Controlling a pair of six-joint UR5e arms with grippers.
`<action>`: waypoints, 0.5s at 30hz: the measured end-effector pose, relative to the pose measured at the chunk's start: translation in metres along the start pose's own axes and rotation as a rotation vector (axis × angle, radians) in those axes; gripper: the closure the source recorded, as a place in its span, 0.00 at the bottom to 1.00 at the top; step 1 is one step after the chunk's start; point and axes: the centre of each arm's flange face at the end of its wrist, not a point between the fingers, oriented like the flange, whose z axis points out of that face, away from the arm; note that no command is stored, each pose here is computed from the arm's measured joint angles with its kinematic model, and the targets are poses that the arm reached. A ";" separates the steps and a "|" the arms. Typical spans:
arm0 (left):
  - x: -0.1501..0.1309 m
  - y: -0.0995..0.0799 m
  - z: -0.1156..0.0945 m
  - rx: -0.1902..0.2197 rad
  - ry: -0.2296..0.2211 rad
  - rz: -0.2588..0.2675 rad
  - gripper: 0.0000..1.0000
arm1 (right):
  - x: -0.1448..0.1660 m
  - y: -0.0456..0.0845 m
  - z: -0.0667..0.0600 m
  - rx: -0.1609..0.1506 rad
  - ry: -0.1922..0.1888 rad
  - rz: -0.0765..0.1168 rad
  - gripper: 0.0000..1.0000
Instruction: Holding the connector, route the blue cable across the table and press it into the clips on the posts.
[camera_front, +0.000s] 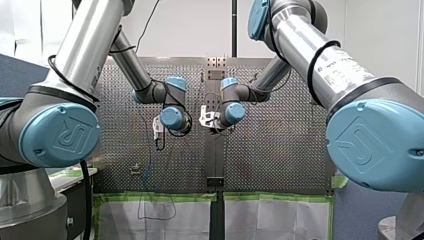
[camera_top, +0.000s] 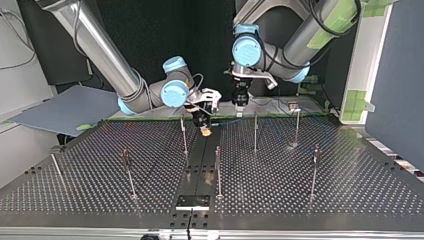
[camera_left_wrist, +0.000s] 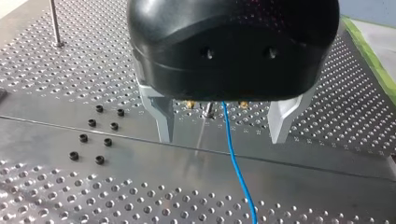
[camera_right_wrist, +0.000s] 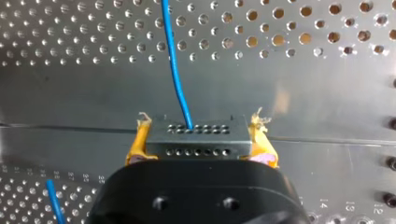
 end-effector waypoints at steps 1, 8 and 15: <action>0.001 0.000 0.002 -0.005 0.004 0.001 0.00 | 0.000 0.001 0.000 -0.001 0.000 0.000 1.00; 0.008 -0.002 0.022 -0.030 0.012 0.006 0.00 | 0.001 0.002 0.000 -0.002 0.000 0.001 1.00; 0.015 -0.005 0.045 -0.045 0.000 -0.003 0.00 | 0.001 0.002 0.000 -0.002 0.004 0.002 1.00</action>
